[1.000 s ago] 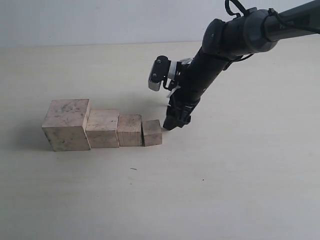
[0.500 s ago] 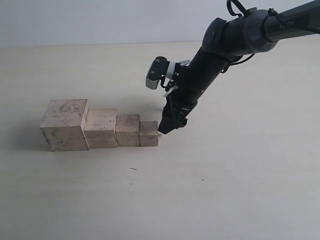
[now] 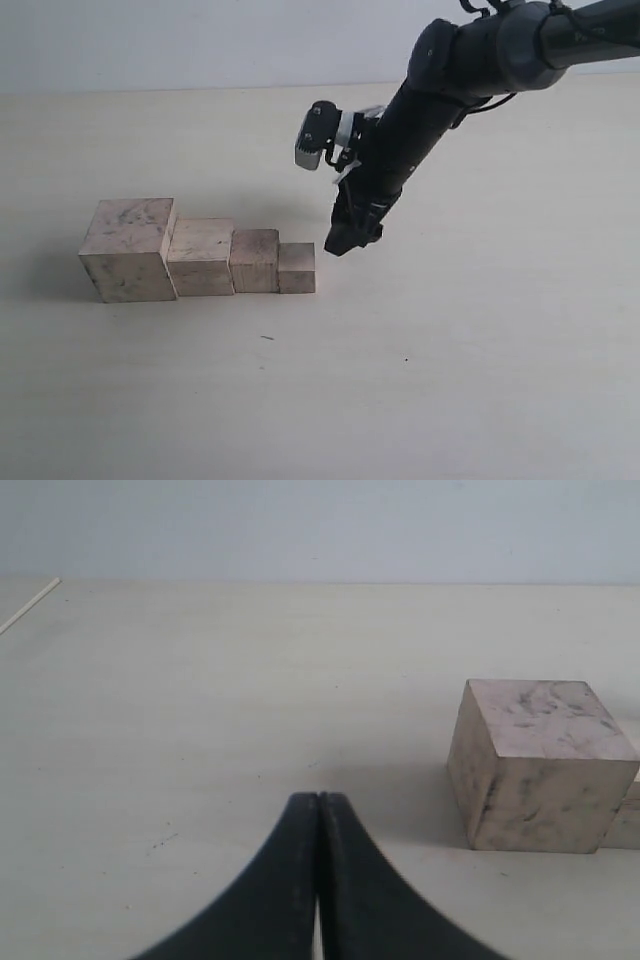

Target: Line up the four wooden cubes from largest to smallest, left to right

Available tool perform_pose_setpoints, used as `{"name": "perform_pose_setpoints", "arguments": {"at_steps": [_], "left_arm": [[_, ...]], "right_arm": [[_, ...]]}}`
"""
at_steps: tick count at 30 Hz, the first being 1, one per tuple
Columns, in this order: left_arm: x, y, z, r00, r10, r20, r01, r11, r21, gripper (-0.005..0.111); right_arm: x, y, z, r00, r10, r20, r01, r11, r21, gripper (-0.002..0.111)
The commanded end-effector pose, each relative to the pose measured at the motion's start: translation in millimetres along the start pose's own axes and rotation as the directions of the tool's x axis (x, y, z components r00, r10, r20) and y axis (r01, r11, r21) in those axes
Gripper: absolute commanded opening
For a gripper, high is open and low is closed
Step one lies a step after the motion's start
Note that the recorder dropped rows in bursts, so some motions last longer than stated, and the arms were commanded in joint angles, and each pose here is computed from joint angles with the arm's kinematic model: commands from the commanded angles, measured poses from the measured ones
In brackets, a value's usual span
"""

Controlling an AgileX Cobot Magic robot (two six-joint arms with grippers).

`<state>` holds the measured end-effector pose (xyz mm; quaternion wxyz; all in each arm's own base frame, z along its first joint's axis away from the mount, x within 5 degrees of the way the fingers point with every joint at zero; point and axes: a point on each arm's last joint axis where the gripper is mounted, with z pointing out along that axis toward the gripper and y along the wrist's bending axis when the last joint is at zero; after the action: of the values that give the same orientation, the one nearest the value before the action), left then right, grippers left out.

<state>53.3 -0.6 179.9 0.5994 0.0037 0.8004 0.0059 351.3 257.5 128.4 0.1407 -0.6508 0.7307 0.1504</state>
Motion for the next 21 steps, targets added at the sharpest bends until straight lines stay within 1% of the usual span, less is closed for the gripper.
{"name": "perform_pose_setpoints", "arguments": {"at_steps": [1, 2, 3, 5, 7, 9, 10, 11, 13, 16, 19, 21], "left_arm": [[-1.2, 0.4, -0.4, 1.0, -0.005, 0.017, 0.005, 1.0, -0.006, 0.0], [-1.2, 0.4, -0.4, 1.0, -0.005, 0.017, 0.005, 1.0, -0.006, 0.0], [-1.2, 0.4, -0.4, 1.0, -0.005, 0.017, 0.005, 1.0, -0.006, 0.0], [-1.2, 0.4, -0.4, 1.0, -0.005, 0.017, 0.005, 1.0, -0.006, 0.0], [-1.2, 0.4, -0.4, 1.0, -0.005, 0.017, 0.005, 1.0, -0.006, 0.0], [-1.2, 0.4, -0.4, 1.0, -0.005, 0.017, 0.005, 1.0, -0.006, 0.0], [-1.2, 0.4, -0.4, 1.0, -0.005, 0.017, 0.005, 1.0, -0.006, 0.0], [-1.2, 0.4, -0.4, 1.0, -0.005, 0.017, 0.005, 1.0, -0.006, 0.0], [-1.2, 0.4, -0.4, 1.0, -0.005, 0.017, 0.005, 1.0, -0.006, 0.0], [-1.2, 0.4, -0.4, 1.0, -0.005, 0.017, 0.005, 1.0, -0.006, 0.0], [-1.2, 0.4, -0.4, 1.0, -0.005, 0.017, 0.005, 1.0, -0.006, 0.0], [-1.2, 0.4, -0.4, 1.0, -0.005, 0.017, 0.005, 1.0, -0.006, 0.0]], "right_arm": [[-9.0, -2.2, -42.3, 0.996, 0.089, 0.001, -0.088, 0.986, 0.143, 0.064], [-10.0, -0.2, -51.8, 0.988, 0.155, 0.002, -0.154, 0.976, 0.154, 0.06], [-10.6, 2.5, -59.5, 0.968, 0.25, 0.007, -0.249, 0.957, 0.153, 0.055], [-12.7, 11.5, -77.9, 0.901, 0.433, 0.015, -0.432, 0.893, 0.129, 0.039], [-14.6, 19.6, -94.0, 0.862, 0.507, 0.012, -0.505, 0.856, 0.112, 0.024], [-17.1, 27.0, -108.7, 0.855, 0.519, 0.016, -0.518, 0.85, 0.096, 0.008], [-18.7, 29.4, -114.0, 0.854, 0.52, 0.026, -0.52, 0.85, 0.088, 0.002], [-21.2, 32.4, -120.0, 0.846, 0.531, 0.045, -0.533, 0.843, 0.074, 0.0], [-26.7, 37.7, -130.0, 0.825, 0.558, 0.088, -0.563, 0.826, 0.036, 0.0], [-33.3, 48.4, -142.7, 0.766, 0.615, 0.189, -0.619, 0.784, -0.041, 0.0], [-30.7, 64.8, -150.9, 0.669, 0.679, 0.302, -0.68, 0.723, -0.12, 0.0], [-20.0, 77.1, -154.3, 0.588, 0.714, 0.38, -0.725, 0.674, -0.142, 0.0]]}}
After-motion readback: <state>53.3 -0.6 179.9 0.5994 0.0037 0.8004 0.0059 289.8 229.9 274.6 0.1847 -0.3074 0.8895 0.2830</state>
